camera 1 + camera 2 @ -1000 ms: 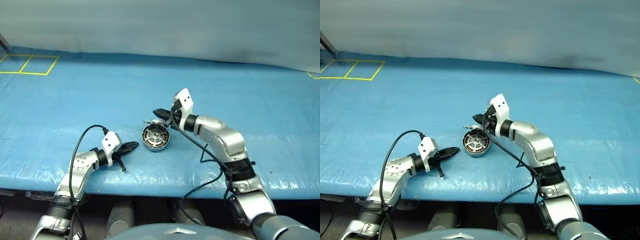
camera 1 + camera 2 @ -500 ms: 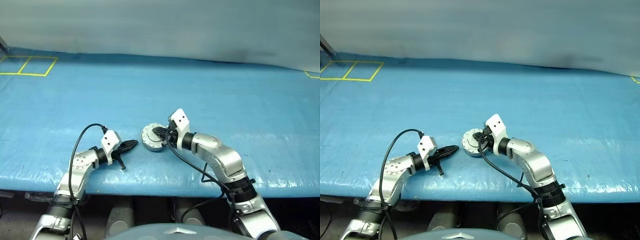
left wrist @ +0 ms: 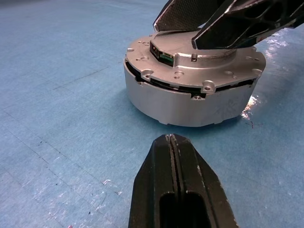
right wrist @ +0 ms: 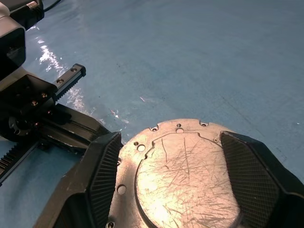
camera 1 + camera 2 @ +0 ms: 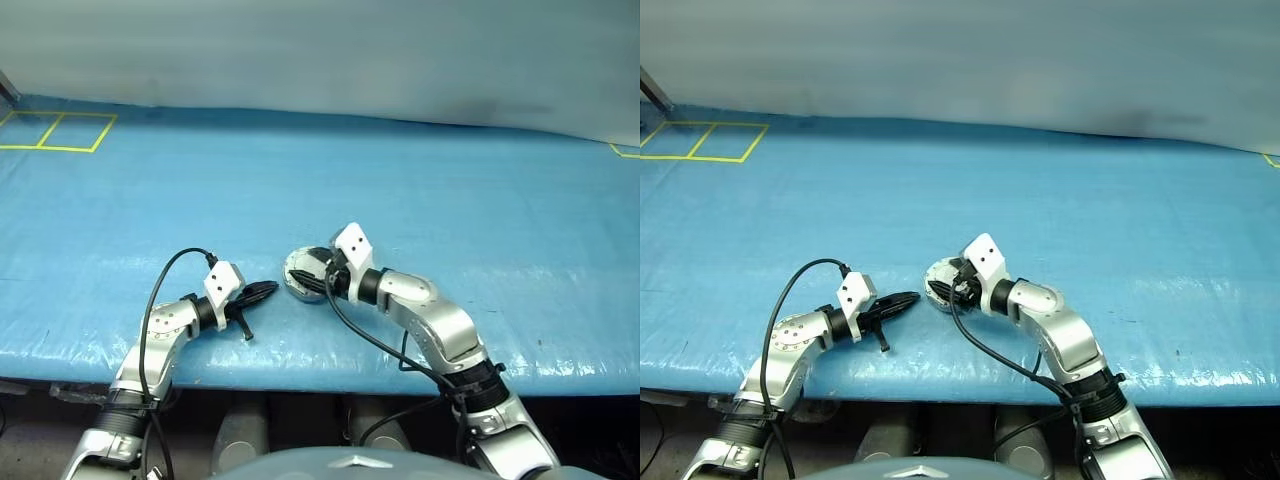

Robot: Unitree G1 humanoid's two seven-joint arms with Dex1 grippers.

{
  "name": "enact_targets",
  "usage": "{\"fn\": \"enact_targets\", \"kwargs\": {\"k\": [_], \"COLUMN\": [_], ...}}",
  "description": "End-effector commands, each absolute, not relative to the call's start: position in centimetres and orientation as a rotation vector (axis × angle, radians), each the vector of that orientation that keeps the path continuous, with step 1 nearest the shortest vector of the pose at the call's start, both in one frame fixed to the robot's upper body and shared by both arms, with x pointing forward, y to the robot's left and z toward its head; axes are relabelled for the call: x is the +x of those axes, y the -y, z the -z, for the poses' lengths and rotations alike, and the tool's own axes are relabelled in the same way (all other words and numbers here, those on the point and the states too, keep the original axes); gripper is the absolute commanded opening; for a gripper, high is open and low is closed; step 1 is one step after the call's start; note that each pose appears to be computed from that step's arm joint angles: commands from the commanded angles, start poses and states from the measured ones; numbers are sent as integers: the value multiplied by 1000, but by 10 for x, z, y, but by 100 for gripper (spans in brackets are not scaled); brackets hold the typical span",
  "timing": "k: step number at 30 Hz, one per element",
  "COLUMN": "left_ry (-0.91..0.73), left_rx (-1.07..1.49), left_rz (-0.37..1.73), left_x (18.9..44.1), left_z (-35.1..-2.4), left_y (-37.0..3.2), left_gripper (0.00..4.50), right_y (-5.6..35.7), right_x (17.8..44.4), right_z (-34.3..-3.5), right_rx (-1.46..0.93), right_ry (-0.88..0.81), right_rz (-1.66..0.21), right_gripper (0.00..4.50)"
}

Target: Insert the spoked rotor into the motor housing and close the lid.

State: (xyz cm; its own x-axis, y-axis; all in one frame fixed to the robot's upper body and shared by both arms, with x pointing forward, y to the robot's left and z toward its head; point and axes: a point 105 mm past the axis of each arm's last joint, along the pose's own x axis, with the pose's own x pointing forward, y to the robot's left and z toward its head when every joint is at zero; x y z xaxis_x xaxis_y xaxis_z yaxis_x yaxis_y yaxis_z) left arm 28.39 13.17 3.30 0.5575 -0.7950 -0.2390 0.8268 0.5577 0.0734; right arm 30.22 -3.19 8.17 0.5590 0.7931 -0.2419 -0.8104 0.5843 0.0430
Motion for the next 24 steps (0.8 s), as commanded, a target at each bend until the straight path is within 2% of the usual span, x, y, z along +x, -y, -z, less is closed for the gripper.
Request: {"fn": "enact_targets", "kwargs": {"k": [1,12,16,24], "left_ry": [-150,-151,-151,-154], "left_rx": [195,195,197,197], "left_rz": [978,967,951,935], "left_x": [285,286,286,286], "left_z": [-41,-41,-41,-41], "left_y": [-128,-130,-134,-138], "left_gripper": [0,0,0,0], "right_y": [35,36,33,28], "right_x": [301,293,292,294], "right_z": [-81,-76,-76,-77], "right_rx": [-90,-86,-86,-84], "right_ry": [-234,-234,-237,-233], "right_rz": [-939,-963,-955,-937], "right_gripper": [446,446,362,362]}}
